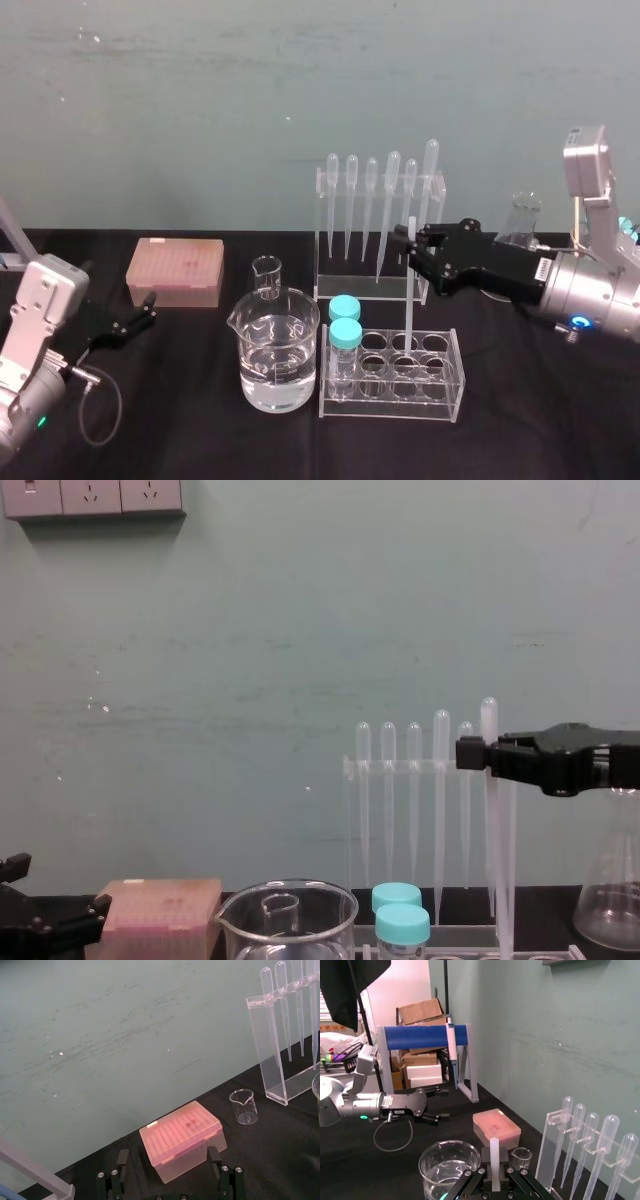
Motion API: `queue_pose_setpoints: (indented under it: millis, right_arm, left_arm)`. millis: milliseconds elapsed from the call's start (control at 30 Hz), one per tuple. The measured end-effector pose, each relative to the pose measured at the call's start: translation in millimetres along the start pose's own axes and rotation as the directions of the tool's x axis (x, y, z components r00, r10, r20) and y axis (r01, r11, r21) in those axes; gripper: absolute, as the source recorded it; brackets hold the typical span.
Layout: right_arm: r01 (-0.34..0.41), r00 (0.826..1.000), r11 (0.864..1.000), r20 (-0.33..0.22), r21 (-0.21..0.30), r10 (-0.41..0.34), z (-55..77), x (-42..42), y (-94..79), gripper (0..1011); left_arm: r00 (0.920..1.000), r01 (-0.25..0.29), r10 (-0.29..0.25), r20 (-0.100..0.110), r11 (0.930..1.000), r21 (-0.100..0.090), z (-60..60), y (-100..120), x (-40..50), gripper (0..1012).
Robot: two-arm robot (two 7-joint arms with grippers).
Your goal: Pick up the stirring rod with one hand, then place it down.
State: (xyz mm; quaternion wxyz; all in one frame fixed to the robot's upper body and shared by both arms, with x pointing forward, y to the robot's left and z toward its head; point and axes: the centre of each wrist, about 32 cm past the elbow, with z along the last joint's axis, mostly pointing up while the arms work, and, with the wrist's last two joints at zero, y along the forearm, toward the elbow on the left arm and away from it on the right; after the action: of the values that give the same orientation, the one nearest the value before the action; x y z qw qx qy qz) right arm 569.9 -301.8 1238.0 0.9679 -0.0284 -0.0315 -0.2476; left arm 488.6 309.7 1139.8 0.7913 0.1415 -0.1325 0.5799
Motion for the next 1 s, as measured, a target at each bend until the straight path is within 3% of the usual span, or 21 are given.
queue_pose_setpoints:
  millis: [1000]
  right_arm:
    - [-0.009,1.0,1.0,-0.001,0.002,0.009,-14.0,0.9,4.6,80]
  left_arm:
    - [1.0,0.0,0.0,0.0,1.0,0.0,0.0,0,0.0,1000]
